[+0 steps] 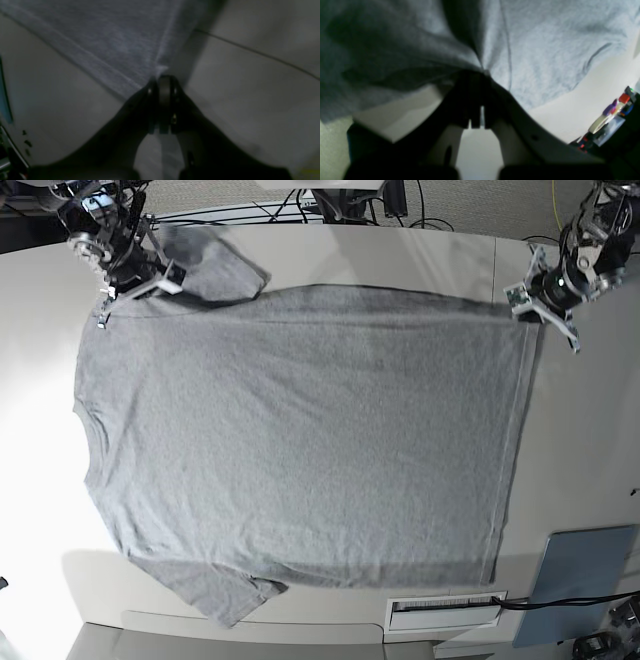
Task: Fold the T-shirt properly
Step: 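Lift the held edge with both grippers and fold it over the body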
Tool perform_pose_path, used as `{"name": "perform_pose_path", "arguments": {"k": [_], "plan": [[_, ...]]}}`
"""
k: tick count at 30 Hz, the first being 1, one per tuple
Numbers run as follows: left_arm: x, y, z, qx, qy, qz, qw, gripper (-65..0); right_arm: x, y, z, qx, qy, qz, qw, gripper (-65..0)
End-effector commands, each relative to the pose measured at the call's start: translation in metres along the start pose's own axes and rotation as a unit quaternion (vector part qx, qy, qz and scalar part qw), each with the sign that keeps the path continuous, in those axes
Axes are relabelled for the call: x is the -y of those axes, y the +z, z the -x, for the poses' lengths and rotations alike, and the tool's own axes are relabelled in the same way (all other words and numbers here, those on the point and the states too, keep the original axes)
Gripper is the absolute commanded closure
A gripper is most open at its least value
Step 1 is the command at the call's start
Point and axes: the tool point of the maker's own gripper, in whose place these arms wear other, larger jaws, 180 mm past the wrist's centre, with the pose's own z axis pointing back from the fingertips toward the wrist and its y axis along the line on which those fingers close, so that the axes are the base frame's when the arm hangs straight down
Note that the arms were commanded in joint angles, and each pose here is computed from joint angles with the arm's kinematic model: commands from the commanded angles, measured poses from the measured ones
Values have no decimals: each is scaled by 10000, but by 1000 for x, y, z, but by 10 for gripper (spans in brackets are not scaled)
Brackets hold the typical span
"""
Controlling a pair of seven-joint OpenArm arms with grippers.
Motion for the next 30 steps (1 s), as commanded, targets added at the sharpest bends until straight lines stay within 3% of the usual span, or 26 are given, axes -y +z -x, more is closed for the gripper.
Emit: {"name": "perform_pose_path", "arguments": {"k": [1, 5, 16, 23, 30], "plan": [[32, 6, 22, -471, -74, 545, 9974, 0, 3, 5, 5, -103, 117, 70, 9999, 0], [48, 14, 26, -737, -7, 486, 9961, 0, -17, 12, 9, -181, 172, -136, 9996, 0], [89, 34, 21, -817, -50, 885, 9927, 0, -50, 34, 14, -310, 311, -365, 9984, 0], [84, 56, 27, -798, 445, 781, 9928, 0, -55, 41, 21, -425, 379, -341, 9978, 0], [65, 74, 31, -834, 520, 473, 9940, 0, -52, 45, 17, -405, 365, -286, 9981, 0]]}}
